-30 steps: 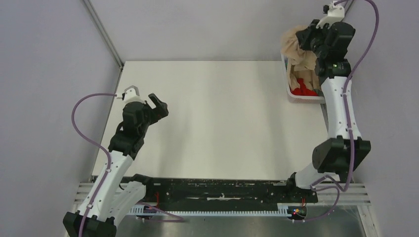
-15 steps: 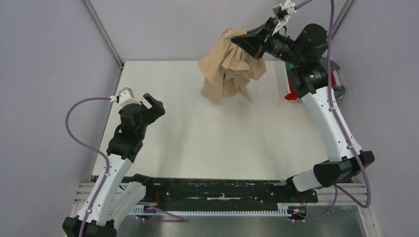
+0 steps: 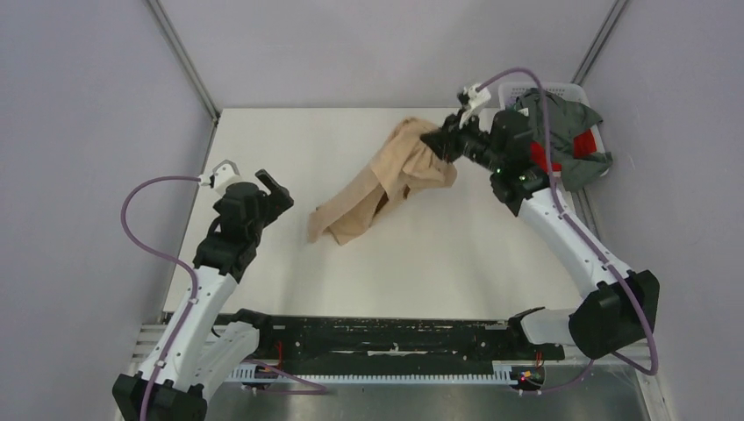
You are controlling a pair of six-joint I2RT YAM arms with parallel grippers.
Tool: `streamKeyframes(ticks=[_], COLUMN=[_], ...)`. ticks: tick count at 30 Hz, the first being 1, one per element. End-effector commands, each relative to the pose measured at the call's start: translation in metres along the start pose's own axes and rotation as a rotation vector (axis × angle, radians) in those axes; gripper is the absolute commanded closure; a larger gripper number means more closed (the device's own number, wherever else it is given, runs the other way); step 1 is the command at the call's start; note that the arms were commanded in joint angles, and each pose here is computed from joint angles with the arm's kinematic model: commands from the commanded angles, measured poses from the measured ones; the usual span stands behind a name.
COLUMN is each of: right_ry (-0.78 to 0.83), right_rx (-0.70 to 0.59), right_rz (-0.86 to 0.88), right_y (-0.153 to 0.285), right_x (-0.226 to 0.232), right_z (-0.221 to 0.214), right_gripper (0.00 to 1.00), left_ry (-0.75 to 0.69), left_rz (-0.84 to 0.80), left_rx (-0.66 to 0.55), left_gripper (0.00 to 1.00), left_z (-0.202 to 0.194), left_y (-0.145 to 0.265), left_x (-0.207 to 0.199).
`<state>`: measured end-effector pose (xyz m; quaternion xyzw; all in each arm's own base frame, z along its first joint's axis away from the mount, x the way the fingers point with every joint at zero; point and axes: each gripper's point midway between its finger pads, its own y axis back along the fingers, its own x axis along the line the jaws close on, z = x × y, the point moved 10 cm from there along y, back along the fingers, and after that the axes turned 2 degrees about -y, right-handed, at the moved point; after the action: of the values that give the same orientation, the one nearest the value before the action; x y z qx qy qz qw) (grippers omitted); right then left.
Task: Fold and stack the t-shirts
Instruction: Move the tshirt to the center of the board
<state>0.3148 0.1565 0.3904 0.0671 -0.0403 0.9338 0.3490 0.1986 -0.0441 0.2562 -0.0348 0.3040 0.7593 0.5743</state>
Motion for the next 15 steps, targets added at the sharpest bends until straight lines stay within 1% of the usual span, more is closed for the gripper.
streamKeyframes(ticks=[1,2,3,4,5,7,11,15], right_ry=[-0.059,-0.078,-0.083,-0.070,-0.049,-0.020,-0.021,-0.039], right_rx=[0.373,0.424,0.457,0.470,0.488,0.510,0.532,0.500], right_rz=[-0.527,-0.703,-0.846,-0.946,-1.021,-1.052,-0.977,-0.820], right_y=[0.054,0.070,0.083,0.091,0.096,0.099,0.107,0.105], right_x=[-0.047,-0.059,-0.067,-0.073,-0.076,-0.077,-0.068,-0.046], right_z=[-0.139,-0.157,-0.165,-0.164,-0.161,-0.153,-0.164,-0.178], right_gripper=[0.74,0.63,0.42,0.07,0.02,0.02,0.02,0.02], left_ry=[0.036,0.030,0.021,0.007,-0.003,-0.010,0.007,0.030], left_rz=[0.008,0.002,-0.017,-0.037,-0.059,-0.086,-0.108,-0.128], left_rx=[0.088,0.124,0.171,0.215,0.268,0.362,0.513,0.588], left_gripper=[0.00,0.00,0.00,0.00,0.00,0.00,0.00,0.00], left_z=[-0.010,-0.016,-0.022,-0.028,-0.033,-0.046,-0.073,-0.088], left_y=[-0.005,-0.008,-0.011,-0.014,-0.016,-0.021,-0.031,-0.038], left_x=[-0.003,-0.003,-0.004,-0.006,-0.008,-0.010,-0.009,-0.009])
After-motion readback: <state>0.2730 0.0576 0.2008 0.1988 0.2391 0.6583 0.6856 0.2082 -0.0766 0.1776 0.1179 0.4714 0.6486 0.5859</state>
